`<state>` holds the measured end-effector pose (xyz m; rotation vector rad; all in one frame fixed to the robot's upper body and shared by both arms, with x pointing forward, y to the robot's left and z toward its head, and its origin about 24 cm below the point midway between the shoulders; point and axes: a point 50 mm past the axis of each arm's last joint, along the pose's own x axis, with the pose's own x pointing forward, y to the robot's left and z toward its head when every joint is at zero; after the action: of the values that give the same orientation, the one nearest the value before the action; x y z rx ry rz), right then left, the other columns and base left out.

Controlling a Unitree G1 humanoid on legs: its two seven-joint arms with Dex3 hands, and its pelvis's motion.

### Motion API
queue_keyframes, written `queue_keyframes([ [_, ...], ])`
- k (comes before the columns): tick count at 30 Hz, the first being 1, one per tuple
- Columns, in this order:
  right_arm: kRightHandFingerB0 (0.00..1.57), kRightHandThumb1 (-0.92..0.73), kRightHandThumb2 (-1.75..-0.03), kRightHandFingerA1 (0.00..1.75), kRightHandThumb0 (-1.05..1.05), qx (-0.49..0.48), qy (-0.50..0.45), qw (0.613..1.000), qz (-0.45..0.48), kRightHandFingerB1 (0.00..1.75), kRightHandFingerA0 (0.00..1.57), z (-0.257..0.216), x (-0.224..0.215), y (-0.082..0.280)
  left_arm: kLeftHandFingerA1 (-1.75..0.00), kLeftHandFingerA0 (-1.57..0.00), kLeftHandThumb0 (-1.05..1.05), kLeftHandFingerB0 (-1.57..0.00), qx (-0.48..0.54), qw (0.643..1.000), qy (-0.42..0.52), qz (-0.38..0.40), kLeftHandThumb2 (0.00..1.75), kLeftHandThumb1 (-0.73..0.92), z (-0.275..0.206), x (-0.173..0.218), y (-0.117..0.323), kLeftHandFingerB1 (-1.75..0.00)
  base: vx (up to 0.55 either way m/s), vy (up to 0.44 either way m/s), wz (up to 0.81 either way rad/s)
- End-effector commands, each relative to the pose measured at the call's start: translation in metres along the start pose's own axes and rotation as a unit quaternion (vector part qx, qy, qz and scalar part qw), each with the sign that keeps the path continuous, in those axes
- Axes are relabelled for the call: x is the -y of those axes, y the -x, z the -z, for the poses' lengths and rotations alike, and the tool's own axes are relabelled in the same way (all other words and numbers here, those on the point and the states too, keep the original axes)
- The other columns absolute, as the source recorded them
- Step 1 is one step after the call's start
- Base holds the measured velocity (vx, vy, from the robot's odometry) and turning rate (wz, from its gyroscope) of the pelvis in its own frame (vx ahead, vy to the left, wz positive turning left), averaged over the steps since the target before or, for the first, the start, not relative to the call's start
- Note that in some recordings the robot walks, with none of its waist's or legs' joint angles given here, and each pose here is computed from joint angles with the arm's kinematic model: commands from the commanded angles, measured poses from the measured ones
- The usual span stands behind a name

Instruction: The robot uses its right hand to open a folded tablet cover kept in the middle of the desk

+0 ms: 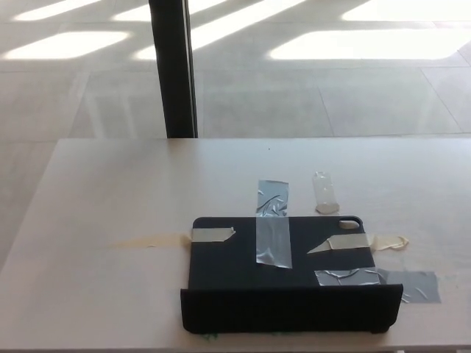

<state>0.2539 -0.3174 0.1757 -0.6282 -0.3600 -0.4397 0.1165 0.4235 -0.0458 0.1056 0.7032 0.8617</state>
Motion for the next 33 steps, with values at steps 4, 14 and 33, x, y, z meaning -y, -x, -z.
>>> queue_keyframes([
  [4, 0.23, -0.45, -0.55, 0.43, -0.72, 0.141, 0.173, 0.915, -0.336, 0.29, 0.24, -0.089, -0.109, -0.008, -0.90, -1.13, -0.40, -0.96, 0.017, 1.000, 0.019, 0.005, 0.72, 0.25, -0.009, -0.006, -0.002, -0.83, 0.00, 0.000, 0.00],
  [14, 0.20, -0.45, -0.55, 0.45, -0.76, 0.119, 0.251, 0.828, -0.487, 0.30, 0.20, -0.071, -0.175, 0.015, -0.75, -1.14, -0.37, -1.01, 0.020, 1.000, 0.016, 0.006, 0.51, 0.34, -0.010, -0.005, -0.002, -0.72, 0.00, 0.000, 0.00],
  [33, 0.09, -0.39, -0.82, 0.60, -0.84, 0.032, 0.448, 0.584, -0.676, 0.41, 0.29, -0.055, -0.211, 0.040, -0.76, -1.16, -0.41, -0.98, 0.021, 0.999, 0.027, 0.012, 0.51, 0.35, -0.013, -0.006, -0.002, -0.72, 0.00, 0.000, 0.00],
])
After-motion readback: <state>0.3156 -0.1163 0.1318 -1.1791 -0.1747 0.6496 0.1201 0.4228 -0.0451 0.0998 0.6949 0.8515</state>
